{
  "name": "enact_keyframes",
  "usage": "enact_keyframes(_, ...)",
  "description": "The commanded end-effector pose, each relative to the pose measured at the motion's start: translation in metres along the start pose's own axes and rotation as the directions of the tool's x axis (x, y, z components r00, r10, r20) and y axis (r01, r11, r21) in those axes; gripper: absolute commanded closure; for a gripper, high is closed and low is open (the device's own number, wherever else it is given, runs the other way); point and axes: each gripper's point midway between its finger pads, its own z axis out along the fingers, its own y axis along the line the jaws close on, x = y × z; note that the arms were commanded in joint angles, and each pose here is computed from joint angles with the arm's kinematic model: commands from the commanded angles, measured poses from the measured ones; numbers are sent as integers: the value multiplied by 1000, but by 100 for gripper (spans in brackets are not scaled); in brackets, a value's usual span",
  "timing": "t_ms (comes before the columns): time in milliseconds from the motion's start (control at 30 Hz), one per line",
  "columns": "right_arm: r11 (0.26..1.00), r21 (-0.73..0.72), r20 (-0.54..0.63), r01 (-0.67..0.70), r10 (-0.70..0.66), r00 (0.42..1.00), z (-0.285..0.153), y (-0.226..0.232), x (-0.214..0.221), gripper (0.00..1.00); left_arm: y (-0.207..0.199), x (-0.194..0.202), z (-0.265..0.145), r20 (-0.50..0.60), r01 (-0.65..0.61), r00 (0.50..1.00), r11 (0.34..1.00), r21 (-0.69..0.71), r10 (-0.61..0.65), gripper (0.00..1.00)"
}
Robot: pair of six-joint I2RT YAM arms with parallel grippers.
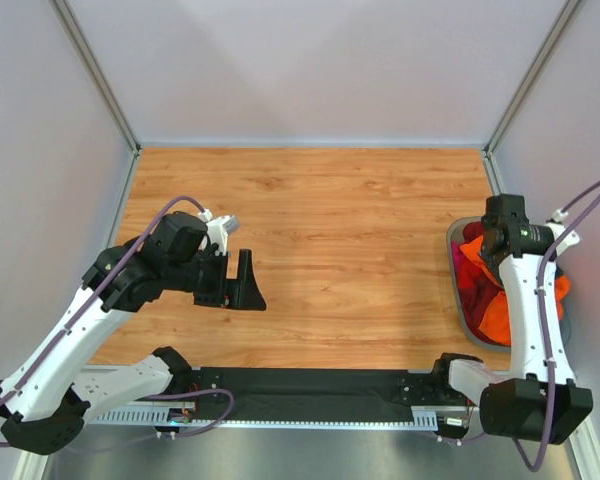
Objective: Fold and stack the t-shirts
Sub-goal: Grab the tshirt from the pile
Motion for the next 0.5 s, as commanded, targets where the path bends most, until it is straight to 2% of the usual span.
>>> enact_keyframes(0,998,39,-82,-58,61,995,10,-27,26,22,-1,7,-17,-6,-17,1000,1000,-2,17,5)
enact_keyframes(200,981,120,-119,-151,165,979,45,-45,40,26,-2,16,-18,-54,11,998,1000,1,-10,5)
enact_keyframes(467,972,130,-56,-198,206,977,62,-56,31,30,-1,15,-9,-54,83,995,996,-9,-84,6)
